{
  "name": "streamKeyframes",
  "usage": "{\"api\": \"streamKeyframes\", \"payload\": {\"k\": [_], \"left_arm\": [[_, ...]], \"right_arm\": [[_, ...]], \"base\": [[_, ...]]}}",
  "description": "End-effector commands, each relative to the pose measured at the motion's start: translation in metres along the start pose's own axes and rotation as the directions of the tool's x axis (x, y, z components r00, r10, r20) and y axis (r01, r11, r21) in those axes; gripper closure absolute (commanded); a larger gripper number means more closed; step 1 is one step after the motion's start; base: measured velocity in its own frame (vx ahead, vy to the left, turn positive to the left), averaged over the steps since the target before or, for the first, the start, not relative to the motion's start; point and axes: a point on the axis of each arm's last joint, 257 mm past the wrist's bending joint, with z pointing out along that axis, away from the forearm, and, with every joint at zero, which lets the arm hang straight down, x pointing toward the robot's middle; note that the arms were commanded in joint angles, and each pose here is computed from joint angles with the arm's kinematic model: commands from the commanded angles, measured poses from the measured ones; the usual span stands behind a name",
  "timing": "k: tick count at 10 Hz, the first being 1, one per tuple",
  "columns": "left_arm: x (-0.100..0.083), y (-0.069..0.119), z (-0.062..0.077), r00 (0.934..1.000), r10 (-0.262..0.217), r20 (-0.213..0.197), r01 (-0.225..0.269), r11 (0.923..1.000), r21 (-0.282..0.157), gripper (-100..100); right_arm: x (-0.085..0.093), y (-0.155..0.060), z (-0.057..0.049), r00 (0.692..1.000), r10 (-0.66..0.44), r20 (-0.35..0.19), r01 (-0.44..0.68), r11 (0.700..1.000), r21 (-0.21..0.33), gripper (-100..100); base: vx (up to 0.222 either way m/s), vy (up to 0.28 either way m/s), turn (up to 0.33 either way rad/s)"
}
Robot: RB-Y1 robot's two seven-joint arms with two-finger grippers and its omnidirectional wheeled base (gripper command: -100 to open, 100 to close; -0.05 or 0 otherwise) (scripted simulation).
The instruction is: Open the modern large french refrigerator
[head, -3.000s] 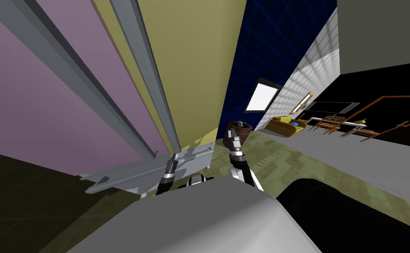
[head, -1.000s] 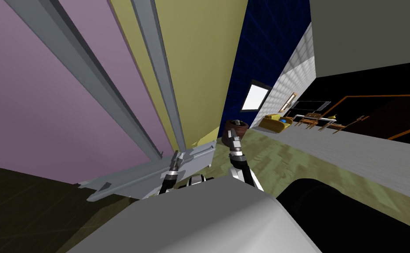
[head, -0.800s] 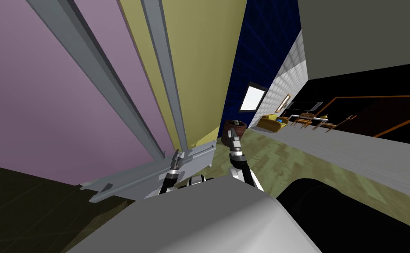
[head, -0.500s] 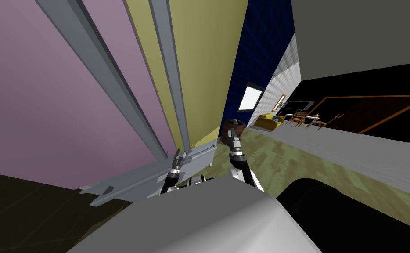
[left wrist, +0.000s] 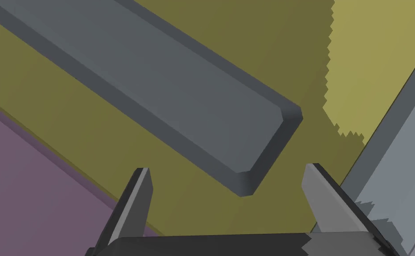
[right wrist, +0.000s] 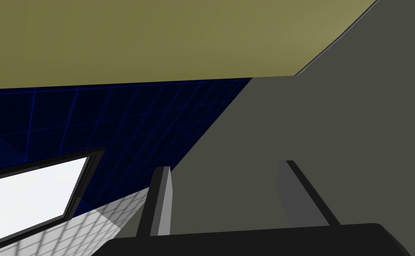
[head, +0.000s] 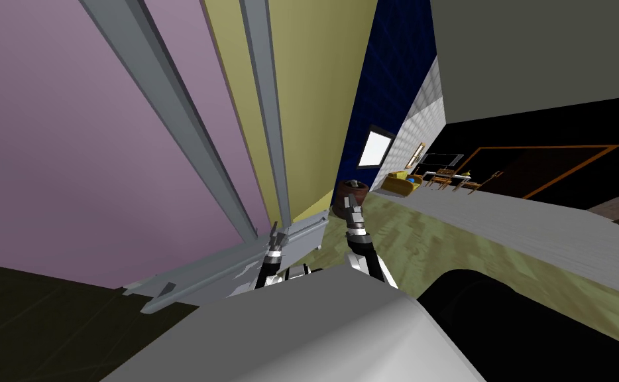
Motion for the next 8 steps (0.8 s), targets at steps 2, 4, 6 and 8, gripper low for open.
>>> {"api": "streamKeyframes", "payload": {"k": [2, 4, 6, 8], "left_arm": [[0.010, -0.003, 0.015, 0.9997, -0.025, 0.003, 0.025, 0.9996, 0.012, -100], [0.015, -0.004, 0.025, 0.9997, -0.026, 0.001, 0.026, 0.9996, 0.011, -100], [0.008, -0.002, 0.010, 0.9997, -0.025, 0.004, 0.025, 0.9996, 0.013, 100], [0.010, -0.002, 0.010, 0.9997, -0.026, 0.003, 0.026, 0.9996, 0.010, 100]], "right_arm": [[0.000, 0.000, 0.000, 1.000, 0.000, 0.000, 0.000, 1.000, 0.000, 0], [0.000, 0.000, 0.000, 1.000, 0.000, 0.000, 0.000, 1.000, 0.000, 0], [0.000, 0.000, 0.000, 1.000, 0.000, 0.000, 0.000, 1.000, 0.000, 0], [0.000, 0.000, 0.000, 1.000, 0.000, 0.000, 0.000, 1.000, 0.000, 0]], "base": [[0.007, 0.002, 0.008], [0.022, 0.007, 0.013], [-0.006, -0.005, -0.024], [-0.007, -0.010, -0.009]]}}
